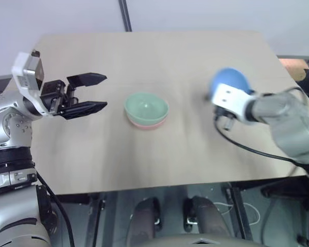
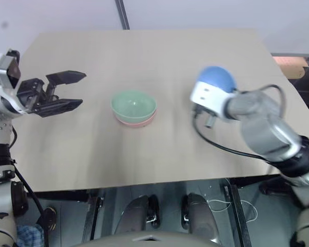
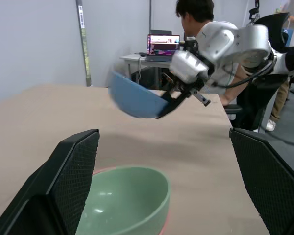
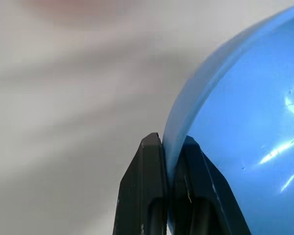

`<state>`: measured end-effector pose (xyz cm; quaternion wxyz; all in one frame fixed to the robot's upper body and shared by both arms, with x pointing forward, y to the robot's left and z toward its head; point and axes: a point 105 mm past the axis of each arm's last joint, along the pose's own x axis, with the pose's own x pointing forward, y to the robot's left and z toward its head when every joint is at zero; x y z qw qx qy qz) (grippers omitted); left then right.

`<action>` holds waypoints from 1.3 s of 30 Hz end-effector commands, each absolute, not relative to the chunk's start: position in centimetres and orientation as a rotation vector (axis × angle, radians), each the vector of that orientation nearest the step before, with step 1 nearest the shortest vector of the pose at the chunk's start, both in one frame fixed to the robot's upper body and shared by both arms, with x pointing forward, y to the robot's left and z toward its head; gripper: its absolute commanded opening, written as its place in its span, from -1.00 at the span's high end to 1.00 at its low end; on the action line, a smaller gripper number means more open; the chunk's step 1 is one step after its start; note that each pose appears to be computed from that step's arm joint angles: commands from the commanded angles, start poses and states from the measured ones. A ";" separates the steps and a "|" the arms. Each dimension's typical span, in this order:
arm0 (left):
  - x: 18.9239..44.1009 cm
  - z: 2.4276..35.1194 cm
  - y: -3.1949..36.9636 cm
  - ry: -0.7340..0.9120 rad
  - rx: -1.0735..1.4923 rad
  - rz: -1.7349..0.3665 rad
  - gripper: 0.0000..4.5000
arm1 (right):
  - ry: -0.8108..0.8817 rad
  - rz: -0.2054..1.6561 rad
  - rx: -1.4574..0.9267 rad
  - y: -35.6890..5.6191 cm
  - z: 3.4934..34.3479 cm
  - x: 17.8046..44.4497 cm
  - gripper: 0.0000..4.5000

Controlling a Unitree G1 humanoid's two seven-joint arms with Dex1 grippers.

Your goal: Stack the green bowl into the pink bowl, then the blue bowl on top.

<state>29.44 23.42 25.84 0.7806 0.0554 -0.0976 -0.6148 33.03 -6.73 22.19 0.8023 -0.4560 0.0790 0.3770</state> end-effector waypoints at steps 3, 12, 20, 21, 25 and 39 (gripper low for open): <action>29.3 26.2 24.1 -0.223 0.180 -1.288 -1.00 | -0.020 0.976 -1.011 -1.0 24.4 32.3 0.99; 29.0 26.1 24.7 -0.215 0.195 -1.252 -1.00 | -0.070 1.223 -1.069 4.9 22.0 29.5 0.99; 28.7 25.6 25.1 -0.204 0.201 -1.223 -1.00 | -0.044 1.288 -1.080 6.2 20.1 28.6 0.04; 28.7 25.6 25.1 -0.205 0.201 -1.223 -1.00 | -0.051 1.279 -1.078 6.2 20.2 28.8 -0.16; 28.8 25.6 25.0 -0.205 0.200 -1.222 -1.00 | -0.089 1.217 -1.071 6.1 21.5 29.7 -0.84; 29.1 25.3 25.5 -0.165 0.161 -1.163 -1.00 | -0.055 1.062 -1.013 -2.5 25.8 30.6 -0.97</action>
